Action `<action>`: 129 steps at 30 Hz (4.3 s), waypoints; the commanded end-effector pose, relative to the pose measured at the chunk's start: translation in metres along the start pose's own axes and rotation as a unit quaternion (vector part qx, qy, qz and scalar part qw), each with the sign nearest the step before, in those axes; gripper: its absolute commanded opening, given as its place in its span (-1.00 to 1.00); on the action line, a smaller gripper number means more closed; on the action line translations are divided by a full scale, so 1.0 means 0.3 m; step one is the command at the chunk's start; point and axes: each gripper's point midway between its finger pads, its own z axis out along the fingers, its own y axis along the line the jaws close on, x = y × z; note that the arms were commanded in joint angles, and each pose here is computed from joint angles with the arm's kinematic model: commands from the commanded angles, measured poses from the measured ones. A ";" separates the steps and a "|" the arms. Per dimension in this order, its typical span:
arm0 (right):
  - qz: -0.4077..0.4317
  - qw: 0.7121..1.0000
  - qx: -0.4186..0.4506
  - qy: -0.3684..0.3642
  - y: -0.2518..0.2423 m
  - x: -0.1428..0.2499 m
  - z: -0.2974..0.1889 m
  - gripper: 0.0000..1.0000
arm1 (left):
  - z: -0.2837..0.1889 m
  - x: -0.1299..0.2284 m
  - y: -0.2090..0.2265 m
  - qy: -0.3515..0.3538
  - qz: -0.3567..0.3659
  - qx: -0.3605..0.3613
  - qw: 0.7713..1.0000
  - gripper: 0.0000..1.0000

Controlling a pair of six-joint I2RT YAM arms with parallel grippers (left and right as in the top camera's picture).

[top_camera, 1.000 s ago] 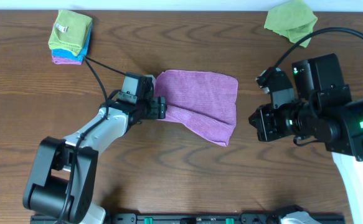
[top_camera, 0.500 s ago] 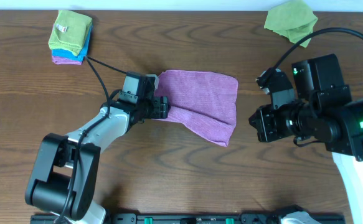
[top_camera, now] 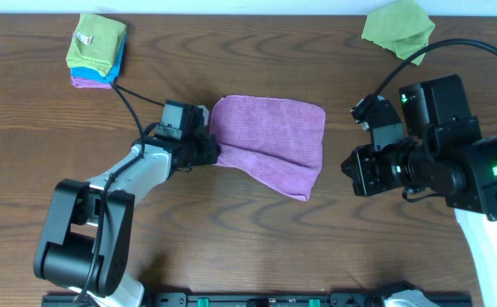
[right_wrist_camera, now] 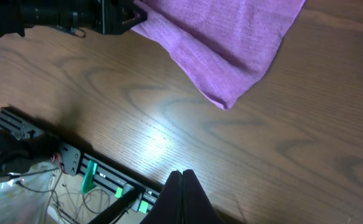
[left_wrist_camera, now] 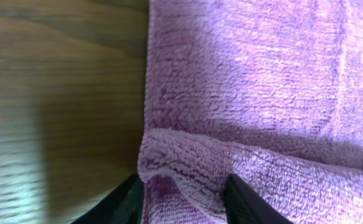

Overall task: Fold the cloth
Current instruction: 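Reach the left gripper to the cloth's left edge and grasp it, then pull the cloth's left edge leftward with the left gripper to flatten it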

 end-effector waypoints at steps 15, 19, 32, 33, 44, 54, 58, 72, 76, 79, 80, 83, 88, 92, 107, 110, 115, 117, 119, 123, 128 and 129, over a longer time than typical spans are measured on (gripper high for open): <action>-0.013 1.000 0.000 -0.006 0.004 -0.004 -0.005 -0.97 | -0.017 -0.002 -0.022 0.019 -0.034 0.060 0.997 -0.33; -0.013 1.000 0.000 -0.006 0.004 -0.004 -0.005 -0.97 | -0.019 -0.001 -0.027 0.020 -0.034 0.064 0.997 -0.30; -0.014 1.000 0.000 -0.005 0.003 -0.003 -0.003 -0.97 | -0.068 -0.032 -0.069 0.001 -0.023 0.084 0.996 -0.25; -0.014 1.000 0.000 -0.005 0.003 -0.003 -0.003 -0.97 | -0.077 -0.037 -0.074 -0.003 -0.021 0.086 0.996 -0.25; -0.015 1.000 0.000 -0.009 0.004 -0.009 -0.003 -0.97 | -0.122 -0.065 -0.100 -0.024 -0.009 0.093 0.995 -0.28; -0.015 1.000 0.000 -0.008 0.004 -0.008 -0.003 -0.97 | -0.111 -0.083 0.012 -0.046 -0.005 -0.004 0.999 0.20; -0.015 1.000 0.000 -0.009 0.005 -0.009 -0.003 -0.97 | -0.109 -0.098 0.014 -0.055 -0.003 -0.006 0.998 0.19; -0.015 1.000 0.000 -0.009 0.005 -0.009 -0.003 -0.97 | -0.054 -0.098 0.020 -0.050 -0.003 0.005 0.999 0.13; -0.016 1.000 -0.001 -0.012 0.005 -0.014 -0.003 -0.97 | -0.037 -0.091 0.010 -0.043 -0.003 0.018 0.999 0.14; -0.016 1.000 -0.003 -0.012 0.008 -0.015 -0.003 -0.97 | -0.023 -0.079 0.010 -0.035 -0.005 0.024 0.999 0.15; -0.016 1.000 -0.003 -0.012 0.008 -0.015 -0.003 -0.97 | -0.018 -0.076 0.009 -0.032 -0.005 0.026 0.999 0.14; -0.016 1.000 -0.003 -0.012 0.008 -0.015 -0.003 -0.97 | -0.007 -0.068 0.014 -0.027 -0.007 0.025 0.999 0.14; -0.017 1.000 -0.003 -0.012 0.008 -0.015 -0.003 -0.97 | 0.020 -0.048 -0.008 -0.011 -0.008 0.055 0.998 -0.09; -0.016 1.000 -0.002 -0.012 0.007 -0.015 -0.003 -0.97 | 0.014 -0.055 -0.035 -0.013 -0.006 0.078 0.997 -0.21; -0.017 1.000 -0.002 -0.012 0.007 -0.016 -0.001 -0.97 | -0.009 -0.064 -0.046 -0.007 -0.031 0.119 0.992 -0.78; -0.016 1.000 -0.002 -0.009 0.004 -0.016 0.008 -0.97 | -0.014 -0.058 -0.035 -0.001 -0.040 0.123 0.992 -0.88; -0.013 1.000 -0.001 -0.001 -0.002 -0.014 0.024 -0.97 | -0.016 -0.040 -0.022 0.010 -0.050 0.118 0.992 -0.89; -0.013 1.000 -0.001 0.000 -0.003 -0.015 0.028 -0.97 | -0.016 -0.024 -0.021 0.021 -0.055 0.118 0.991 -0.89; -0.013 1.000 -0.001 0.001 -0.003 -0.015 0.028 -0.97 | -0.016 -0.007 -0.021 0.032 -0.060 0.119 0.991 -0.89; -0.018 1.000 -0.001 0.001 -0.004 -0.015 0.028 -0.97 | -0.037 0.030 -0.044 0.057 -0.071 0.135 0.987 -0.89; -0.018 1.000 -0.001 0.001 -0.003 -0.015 0.028 -0.97 | -0.101 0.065 -0.069 0.077 -0.081 0.137 0.984 -0.89; -0.018 1.000 -0.001 0.001 -0.003 -0.015 0.028 -0.97 | -0.118 0.078 -0.072 0.083 -0.083 0.135 0.984 -0.89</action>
